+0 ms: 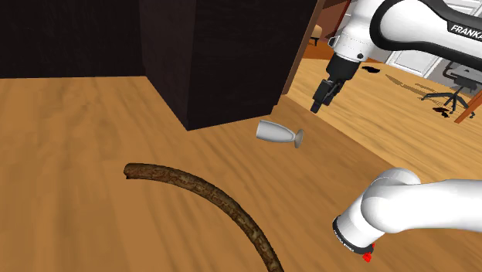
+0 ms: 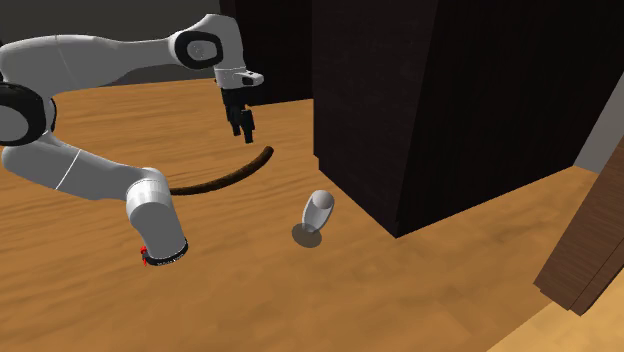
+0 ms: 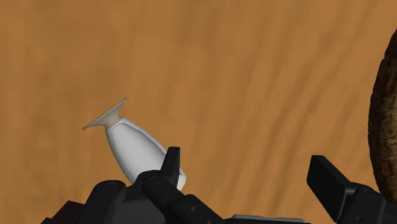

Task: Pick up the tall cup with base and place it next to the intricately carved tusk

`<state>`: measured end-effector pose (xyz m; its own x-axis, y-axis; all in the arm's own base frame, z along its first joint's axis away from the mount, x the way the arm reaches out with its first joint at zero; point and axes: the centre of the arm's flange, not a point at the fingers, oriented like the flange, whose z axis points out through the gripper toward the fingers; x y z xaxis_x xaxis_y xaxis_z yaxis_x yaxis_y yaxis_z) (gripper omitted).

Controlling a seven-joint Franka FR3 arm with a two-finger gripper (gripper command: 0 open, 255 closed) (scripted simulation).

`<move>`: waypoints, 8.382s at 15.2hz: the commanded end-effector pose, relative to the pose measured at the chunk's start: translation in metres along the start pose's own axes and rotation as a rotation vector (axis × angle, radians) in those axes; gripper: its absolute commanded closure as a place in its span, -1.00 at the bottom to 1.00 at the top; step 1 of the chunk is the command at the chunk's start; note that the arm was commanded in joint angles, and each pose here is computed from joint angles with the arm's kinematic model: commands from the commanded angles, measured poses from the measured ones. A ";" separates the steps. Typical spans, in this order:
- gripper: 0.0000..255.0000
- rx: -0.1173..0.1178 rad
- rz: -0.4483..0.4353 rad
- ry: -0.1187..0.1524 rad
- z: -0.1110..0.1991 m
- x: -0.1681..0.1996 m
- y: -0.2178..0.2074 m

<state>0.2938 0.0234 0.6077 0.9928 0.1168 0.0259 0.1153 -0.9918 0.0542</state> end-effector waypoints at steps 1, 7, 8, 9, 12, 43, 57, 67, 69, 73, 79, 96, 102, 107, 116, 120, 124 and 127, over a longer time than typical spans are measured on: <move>-1.00 0.000 0.000 0.000 0.000 0.000 0.000; -1.00 0.046 -0.111 0.075 0.058 -0.006 0.063; -1.00 0.054 -0.130 0.087 0.067 -0.006 0.073; -1.00 0.062 -0.148 0.100 0.077 -0.006 0.083; -1.00 0.085 -0.204 0.137 0.108 -0.003 0.113; -1.00 0.202 -0.485 0.327 0.303 0.063 0.235; 1.00 0.202 -0.485 0.327 0.282 0.064 0.236; 1.00 0.202 -0.485 0.327 0.230 0.065 0.239; 1.00 0.202 -0.485 0.327 0.219 0.065 0.240; 1.00 0.202 -0.485 0.327 0.198 0.066 0.241; 1.00 0.202 -0.485 0.327 0.166 0.067 0.243; 1.00 0.202 -0.485 0.327 0.122 0.019 0.122; 1.00 0.202 -0.485 0.327 0.117 -0.011 0.049; 1.00 0.202 -0.485 0.327 0.113 -0.036 -0.012; 1.00 0.202 -0.485 0.327 0.105 -0.080 -0.122; 1.00 0.202 -0.485 0.327 0.102 -0.099 -0.171; 1.00 0.202 -0.485 0.327 0.099 -0.119 -0.220; 1.00 0.202 -0.485 0.327 0.096 -0.134 -0.257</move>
<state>0.1428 0.2449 0.4955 0.7683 0.5354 0.3508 0.5866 -0.8083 -0.0511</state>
